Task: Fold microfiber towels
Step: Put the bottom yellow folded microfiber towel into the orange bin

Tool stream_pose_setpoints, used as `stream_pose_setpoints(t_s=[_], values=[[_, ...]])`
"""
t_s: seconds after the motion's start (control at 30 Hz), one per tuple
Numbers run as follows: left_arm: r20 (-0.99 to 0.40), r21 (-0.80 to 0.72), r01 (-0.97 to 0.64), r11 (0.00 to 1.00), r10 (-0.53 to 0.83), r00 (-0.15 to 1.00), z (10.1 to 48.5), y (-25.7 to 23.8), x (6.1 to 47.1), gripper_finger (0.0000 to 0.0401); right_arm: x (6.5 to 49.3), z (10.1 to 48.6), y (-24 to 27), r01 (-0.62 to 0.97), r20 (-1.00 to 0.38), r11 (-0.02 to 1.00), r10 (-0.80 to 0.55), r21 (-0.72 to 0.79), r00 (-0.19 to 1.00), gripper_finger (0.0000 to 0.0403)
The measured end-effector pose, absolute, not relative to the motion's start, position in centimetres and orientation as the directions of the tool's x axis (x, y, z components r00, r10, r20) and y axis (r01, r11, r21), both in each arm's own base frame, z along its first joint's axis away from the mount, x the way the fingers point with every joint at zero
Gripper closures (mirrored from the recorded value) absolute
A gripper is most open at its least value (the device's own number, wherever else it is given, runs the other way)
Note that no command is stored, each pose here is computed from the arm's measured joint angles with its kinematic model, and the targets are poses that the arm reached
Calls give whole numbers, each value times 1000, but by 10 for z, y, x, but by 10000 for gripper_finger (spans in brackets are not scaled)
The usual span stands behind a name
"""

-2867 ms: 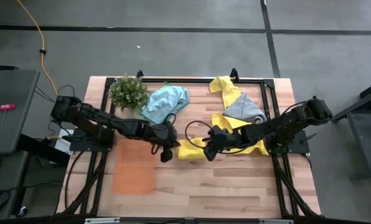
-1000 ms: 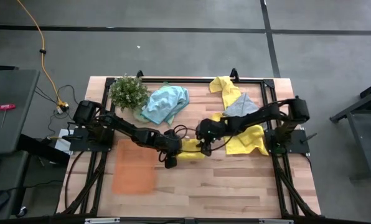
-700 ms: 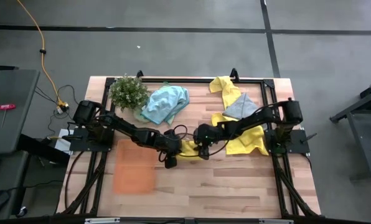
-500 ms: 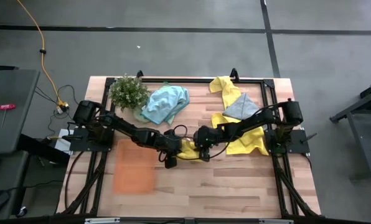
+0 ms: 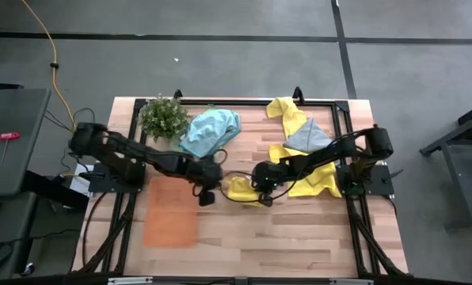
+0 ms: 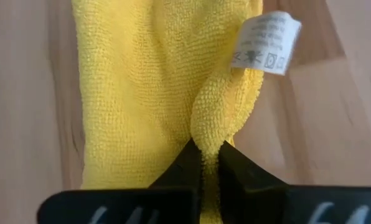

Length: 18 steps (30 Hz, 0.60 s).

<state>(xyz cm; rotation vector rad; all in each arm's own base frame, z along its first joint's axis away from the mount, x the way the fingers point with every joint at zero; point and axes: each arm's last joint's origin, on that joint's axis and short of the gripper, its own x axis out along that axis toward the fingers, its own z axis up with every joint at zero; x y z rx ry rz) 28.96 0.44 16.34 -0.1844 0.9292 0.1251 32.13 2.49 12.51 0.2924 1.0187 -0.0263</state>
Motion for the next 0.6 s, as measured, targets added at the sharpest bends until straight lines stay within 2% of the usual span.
stream_pose_setpoints(t_s=[0.17,0.33,0.5,0.6], values=[[-824,-70,-185,980,48,565,198,5,258,401,310,138,18,187,-870,963,82,195,487,400],[-814,-105,-279,954,79,575,231,5,224,401,305,157,17,193,-848,962,65,194,527,401],[-883,-157,-379,912,42,467,240,3,189,401,305,170,17,205,-812,954,63,221,580,402],[-909,-178,-361,916,-12,417,237,-2,183,401,307,171,17,217,-802,947,65,237,593,402]])
